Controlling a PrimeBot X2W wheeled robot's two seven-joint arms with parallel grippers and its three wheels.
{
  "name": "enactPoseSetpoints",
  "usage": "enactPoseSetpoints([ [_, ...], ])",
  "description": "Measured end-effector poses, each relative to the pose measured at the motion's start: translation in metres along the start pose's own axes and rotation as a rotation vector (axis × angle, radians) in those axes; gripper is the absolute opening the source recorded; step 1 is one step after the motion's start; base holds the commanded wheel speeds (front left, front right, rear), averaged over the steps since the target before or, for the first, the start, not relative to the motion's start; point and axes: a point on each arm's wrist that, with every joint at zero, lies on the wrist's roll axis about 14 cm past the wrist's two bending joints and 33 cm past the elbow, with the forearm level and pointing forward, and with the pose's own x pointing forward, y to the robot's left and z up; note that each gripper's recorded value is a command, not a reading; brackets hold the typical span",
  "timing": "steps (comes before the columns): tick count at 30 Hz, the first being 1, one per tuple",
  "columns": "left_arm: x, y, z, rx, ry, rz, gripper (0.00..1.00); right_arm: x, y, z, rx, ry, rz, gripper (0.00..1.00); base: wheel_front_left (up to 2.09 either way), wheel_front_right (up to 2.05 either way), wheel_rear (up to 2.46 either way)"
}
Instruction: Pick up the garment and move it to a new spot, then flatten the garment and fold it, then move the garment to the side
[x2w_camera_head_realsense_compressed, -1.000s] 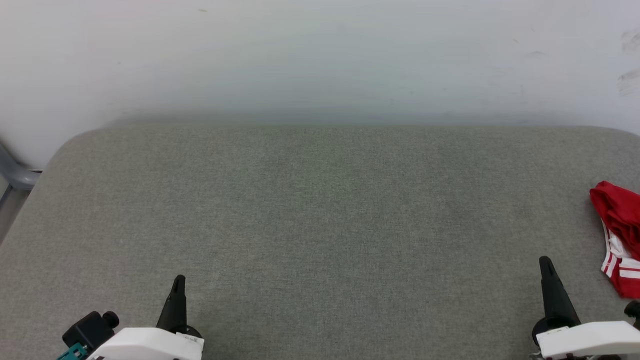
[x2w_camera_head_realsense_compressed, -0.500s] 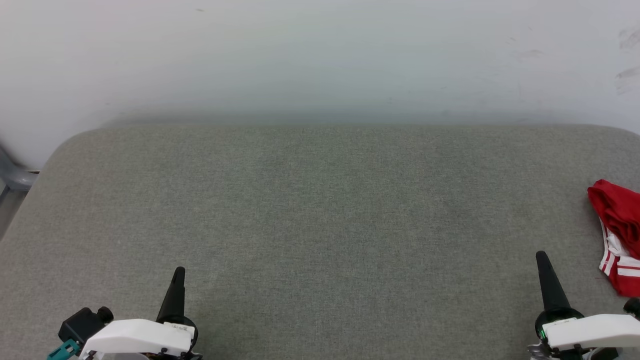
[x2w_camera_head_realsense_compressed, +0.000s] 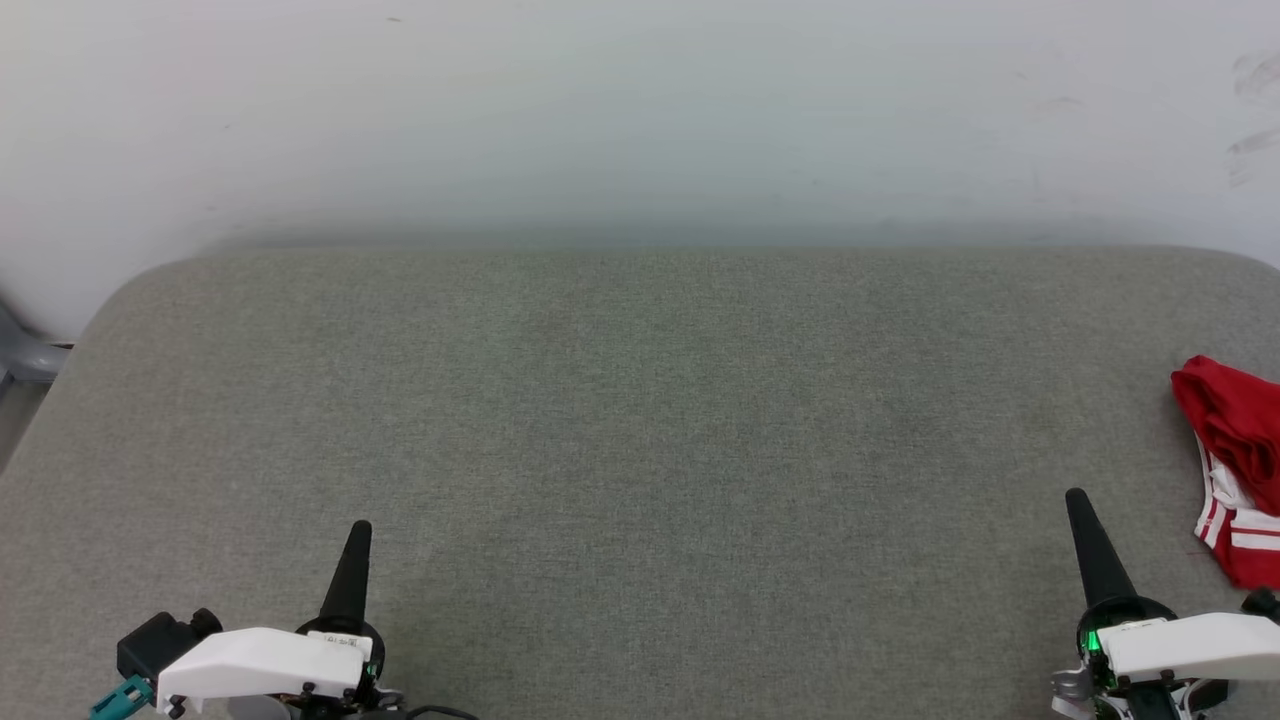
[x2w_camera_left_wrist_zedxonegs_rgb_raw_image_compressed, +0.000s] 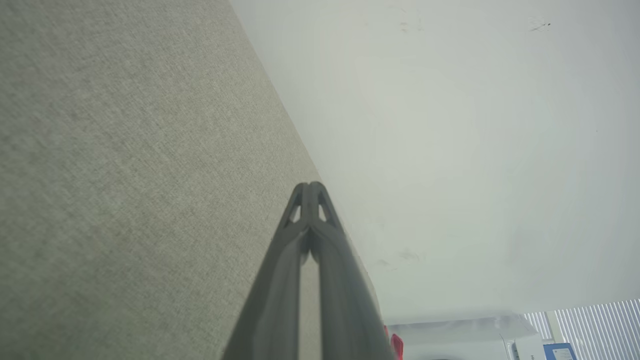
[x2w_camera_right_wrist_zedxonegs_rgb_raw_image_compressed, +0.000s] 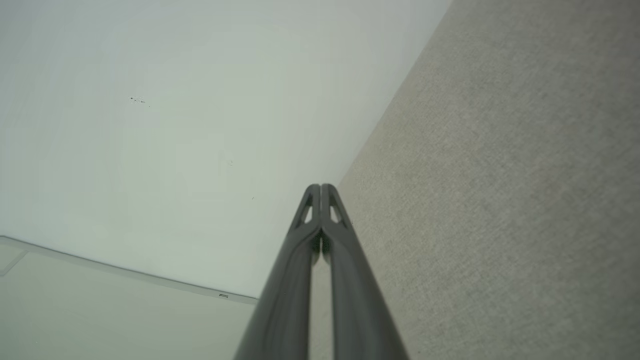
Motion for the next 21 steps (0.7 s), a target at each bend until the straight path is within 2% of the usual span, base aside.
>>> enactPoseSetpoints([
  [21,0.0092,-0.0097,0.0014,-0.191,0.015,-0.038,0.0,0.0068,0.0044,0.0003,0.19,0.013,0.013,0.0,0.0,0.0,0.0],
])
